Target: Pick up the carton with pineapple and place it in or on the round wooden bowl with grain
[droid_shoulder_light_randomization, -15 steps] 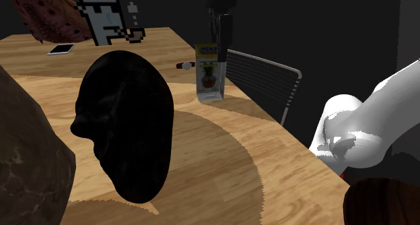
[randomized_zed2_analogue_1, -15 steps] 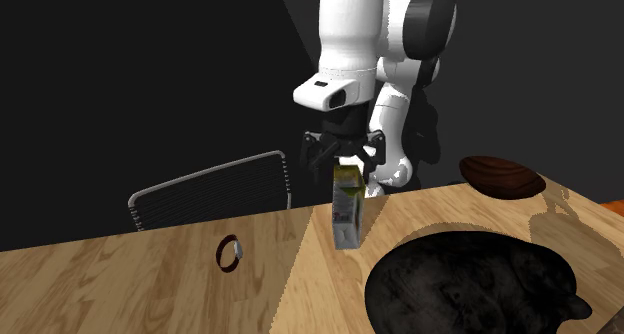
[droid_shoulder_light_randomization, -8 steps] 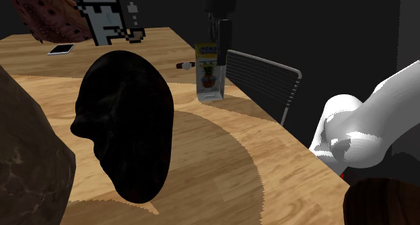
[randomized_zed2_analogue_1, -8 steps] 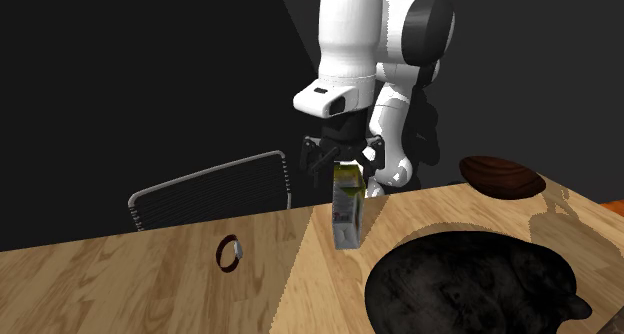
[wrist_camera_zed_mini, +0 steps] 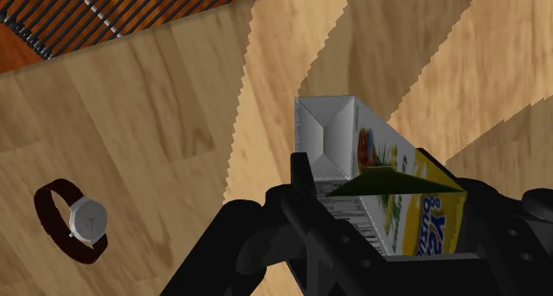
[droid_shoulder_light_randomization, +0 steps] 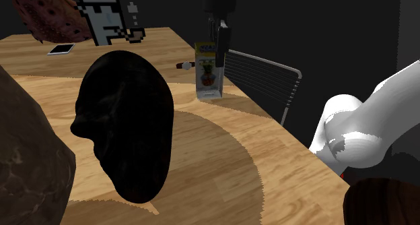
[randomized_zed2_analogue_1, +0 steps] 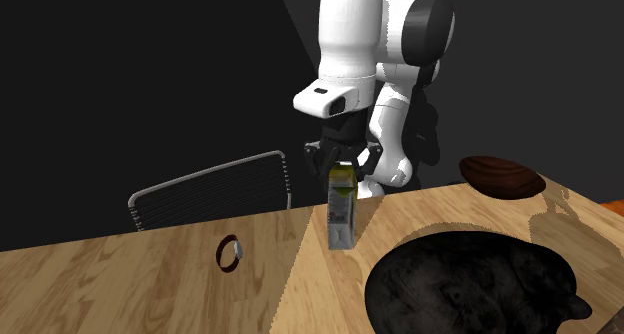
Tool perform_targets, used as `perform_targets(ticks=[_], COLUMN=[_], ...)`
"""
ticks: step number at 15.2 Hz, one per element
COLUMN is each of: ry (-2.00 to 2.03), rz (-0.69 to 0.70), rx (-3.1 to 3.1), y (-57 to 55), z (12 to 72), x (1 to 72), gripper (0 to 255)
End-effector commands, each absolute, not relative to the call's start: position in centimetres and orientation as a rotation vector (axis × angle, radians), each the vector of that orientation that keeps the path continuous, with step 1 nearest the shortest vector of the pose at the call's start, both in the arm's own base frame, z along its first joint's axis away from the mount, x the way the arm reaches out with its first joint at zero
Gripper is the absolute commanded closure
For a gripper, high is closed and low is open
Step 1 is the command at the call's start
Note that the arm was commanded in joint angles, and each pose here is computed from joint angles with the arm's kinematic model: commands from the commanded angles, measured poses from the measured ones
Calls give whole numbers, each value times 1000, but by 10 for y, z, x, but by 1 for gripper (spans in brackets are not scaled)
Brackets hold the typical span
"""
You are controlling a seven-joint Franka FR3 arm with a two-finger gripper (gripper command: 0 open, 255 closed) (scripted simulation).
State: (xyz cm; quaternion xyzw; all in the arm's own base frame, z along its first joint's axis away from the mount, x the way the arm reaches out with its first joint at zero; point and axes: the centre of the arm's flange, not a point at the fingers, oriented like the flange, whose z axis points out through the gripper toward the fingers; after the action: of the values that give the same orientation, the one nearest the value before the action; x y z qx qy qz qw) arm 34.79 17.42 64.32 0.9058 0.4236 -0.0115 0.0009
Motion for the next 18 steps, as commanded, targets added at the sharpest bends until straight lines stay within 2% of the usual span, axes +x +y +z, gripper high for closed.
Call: perform_targets(ticks=[1, 4, 18], ry=[1330, 1330, 1330], rz=[-35, -35, -35], rx=[2844, 2844, 2844], y=[174, 174, 174], z=[643, 643, 717], x=[348, 348, 348], gripper=[255, 255, 255])
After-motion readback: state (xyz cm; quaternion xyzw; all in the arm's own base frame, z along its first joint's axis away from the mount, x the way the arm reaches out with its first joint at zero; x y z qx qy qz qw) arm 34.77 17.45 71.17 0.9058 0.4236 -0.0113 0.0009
